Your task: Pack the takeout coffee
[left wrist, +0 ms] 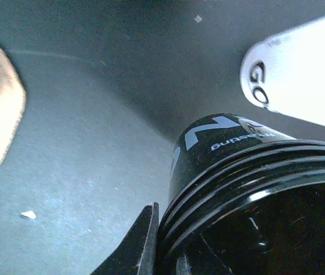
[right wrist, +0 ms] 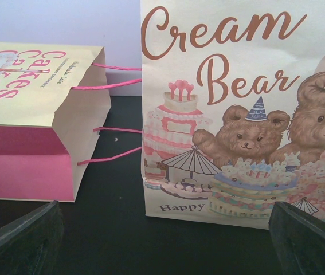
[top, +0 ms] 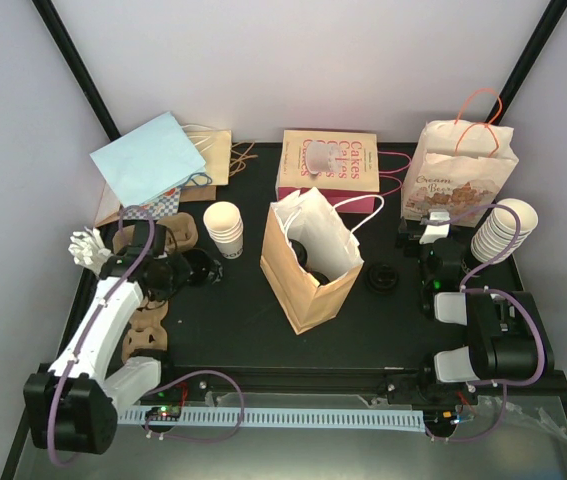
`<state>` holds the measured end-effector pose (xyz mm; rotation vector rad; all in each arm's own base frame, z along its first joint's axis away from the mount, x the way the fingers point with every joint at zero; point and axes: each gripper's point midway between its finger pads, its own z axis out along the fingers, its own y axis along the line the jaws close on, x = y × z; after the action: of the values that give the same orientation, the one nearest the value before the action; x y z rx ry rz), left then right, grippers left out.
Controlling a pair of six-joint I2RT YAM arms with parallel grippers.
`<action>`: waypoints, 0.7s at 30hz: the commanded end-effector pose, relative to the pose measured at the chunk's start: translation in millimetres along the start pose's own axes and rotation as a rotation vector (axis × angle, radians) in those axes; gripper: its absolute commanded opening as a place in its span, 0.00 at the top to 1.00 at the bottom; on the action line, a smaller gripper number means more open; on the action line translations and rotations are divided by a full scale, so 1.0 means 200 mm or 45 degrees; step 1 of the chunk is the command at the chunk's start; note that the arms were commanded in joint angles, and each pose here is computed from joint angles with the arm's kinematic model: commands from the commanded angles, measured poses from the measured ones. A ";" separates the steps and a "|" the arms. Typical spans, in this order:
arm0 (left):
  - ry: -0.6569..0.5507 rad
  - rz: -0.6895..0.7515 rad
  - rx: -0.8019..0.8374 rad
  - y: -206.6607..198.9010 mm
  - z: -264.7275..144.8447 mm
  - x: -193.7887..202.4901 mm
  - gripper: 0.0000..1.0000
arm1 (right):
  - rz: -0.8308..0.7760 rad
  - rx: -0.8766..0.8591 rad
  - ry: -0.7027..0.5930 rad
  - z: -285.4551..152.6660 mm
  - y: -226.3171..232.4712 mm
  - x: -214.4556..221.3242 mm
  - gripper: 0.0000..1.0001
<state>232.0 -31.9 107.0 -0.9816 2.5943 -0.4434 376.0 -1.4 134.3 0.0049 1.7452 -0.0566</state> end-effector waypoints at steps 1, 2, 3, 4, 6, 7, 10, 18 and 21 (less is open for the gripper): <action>0.028 0.000 0.010 -0.07 -0.01 0.10 0.98 | 0.015 0.007 -0.091 0.01 -0.01 -0.11 0.00; 0.038 0.012 0.009 -0.08 -0.01 0.12 0.98 | 0.014 0.007 -0.090 0.01 -0.01 -0.10 0.00; 0.046 0.023 0.005 -0.09 -0.01 0.14 0.99 | 0.015 0.007 -0.090 0.01 -0.01 -0.10 0.00; 0.051 0.033 0.004 -0.11 -0.01 0.15 0.99 | 0.015 0.007 -0.092 0.01 -0.01 -0.11 0.00; 0.058 0.047 0.000 -0.13 0.00 0.17 0.98 | 0.015 0.008 -0.091 0.01 -0.01 -0.11 0.00; 0.060 0.053 -0.002 -0.13 0.01 0.18 0.99 | 0.015 0.006 -0.090 0.01 -0.01 -0.10 0.00; 0.061 0.071 -0.012 -0.16 0.02 0.19 0.97 | 0.015 0.007 -0.092 0.01 -0.01 -0.11 0.00; 0.073 0.098 -0.022 -0.19 0.05 0.19 0.82 | 0.014 0.007 -0.090 0.01 -0.01 -0.10 0.00; 0.073 0.107 -0.017 -0.20 0.04 0.19 0.60 | 0.016 0.008 -0.092 0.01 -0.01 -0.11 0.00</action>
<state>219.1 -83.1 91.7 -0.8895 2.7271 -0.4111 376.0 -1.4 134.3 0.0049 1.7452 -0.0566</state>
